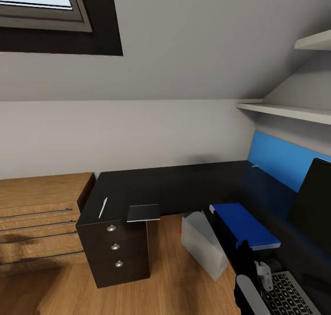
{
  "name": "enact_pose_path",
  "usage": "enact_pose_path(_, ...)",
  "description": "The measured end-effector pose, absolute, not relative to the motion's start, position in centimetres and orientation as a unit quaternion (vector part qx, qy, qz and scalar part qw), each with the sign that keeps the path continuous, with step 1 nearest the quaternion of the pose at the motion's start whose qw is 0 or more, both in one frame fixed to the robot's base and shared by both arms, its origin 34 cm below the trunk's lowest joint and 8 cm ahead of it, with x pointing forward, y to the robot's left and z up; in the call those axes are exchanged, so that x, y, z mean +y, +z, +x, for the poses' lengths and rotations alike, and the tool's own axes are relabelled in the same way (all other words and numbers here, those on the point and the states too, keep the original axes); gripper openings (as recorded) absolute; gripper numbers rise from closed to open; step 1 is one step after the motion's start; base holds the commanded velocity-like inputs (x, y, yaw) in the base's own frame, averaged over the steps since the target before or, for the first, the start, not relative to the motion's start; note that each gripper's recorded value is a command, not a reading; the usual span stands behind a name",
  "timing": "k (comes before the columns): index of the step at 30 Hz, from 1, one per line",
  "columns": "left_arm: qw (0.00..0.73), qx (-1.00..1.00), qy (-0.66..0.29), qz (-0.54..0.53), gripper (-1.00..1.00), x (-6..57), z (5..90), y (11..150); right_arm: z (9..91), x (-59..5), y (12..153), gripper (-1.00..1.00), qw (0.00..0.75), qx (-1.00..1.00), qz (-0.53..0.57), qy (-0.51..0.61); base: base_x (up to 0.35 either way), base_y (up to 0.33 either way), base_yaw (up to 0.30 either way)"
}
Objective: In the bedroom, organize the workspace by keeping the computer under the desk, ensuring the monitor is on the desk, placing the keyboard on the desk next to the monitor, placing the mouse on the desk next to the keyboard, moving the folder from the swivel chair onto the desk next to the mouse, stacking the notebook on top of the folder with the pen on top of the notebook, and positioning the swivel chair next to the desk.
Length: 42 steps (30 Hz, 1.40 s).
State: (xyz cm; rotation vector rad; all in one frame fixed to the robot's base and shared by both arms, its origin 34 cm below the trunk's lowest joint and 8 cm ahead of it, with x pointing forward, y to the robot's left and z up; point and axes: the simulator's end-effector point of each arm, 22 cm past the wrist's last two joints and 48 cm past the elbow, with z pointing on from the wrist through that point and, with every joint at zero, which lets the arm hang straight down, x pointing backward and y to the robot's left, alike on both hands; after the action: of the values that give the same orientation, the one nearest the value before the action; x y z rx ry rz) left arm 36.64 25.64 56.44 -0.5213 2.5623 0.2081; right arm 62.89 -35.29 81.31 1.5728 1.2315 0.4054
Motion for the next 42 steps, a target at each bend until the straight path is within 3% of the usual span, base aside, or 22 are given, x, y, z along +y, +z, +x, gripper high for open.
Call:
enact_pose_path(4,0.256,0.944,0.077,-0.192,1.00,25.6,36.6,56.4,62.9,-35.3,81.3,-1.00,0.524,0.515,0.657,0.169,0.000,0.000,0.000)
enact_pose_path(5,0.256,0.944,0.077,-0.192,1.00,25.6,36.6,56.4,62.9,-35.3,81.3,1.00,0.523,0.515,0.658,0.169,0.000,0.000,0.000)
enact_pose_path(31,0.257,0.944,0.076,-0.193,1.00,25.6,36.7,56.4,62.9,-35.2,81.4,1.00,0.527,0.524,0.649,0.161,0.000,0.000,0.000)
enact_pose_path(42,0.256,0.944,0.076,-0.193,1.00,25.6,36.6,56.4,64.8,-32.2,84.4,1.00,0.586,0.578,0.547,0.156,0.000,0.000,0.000)
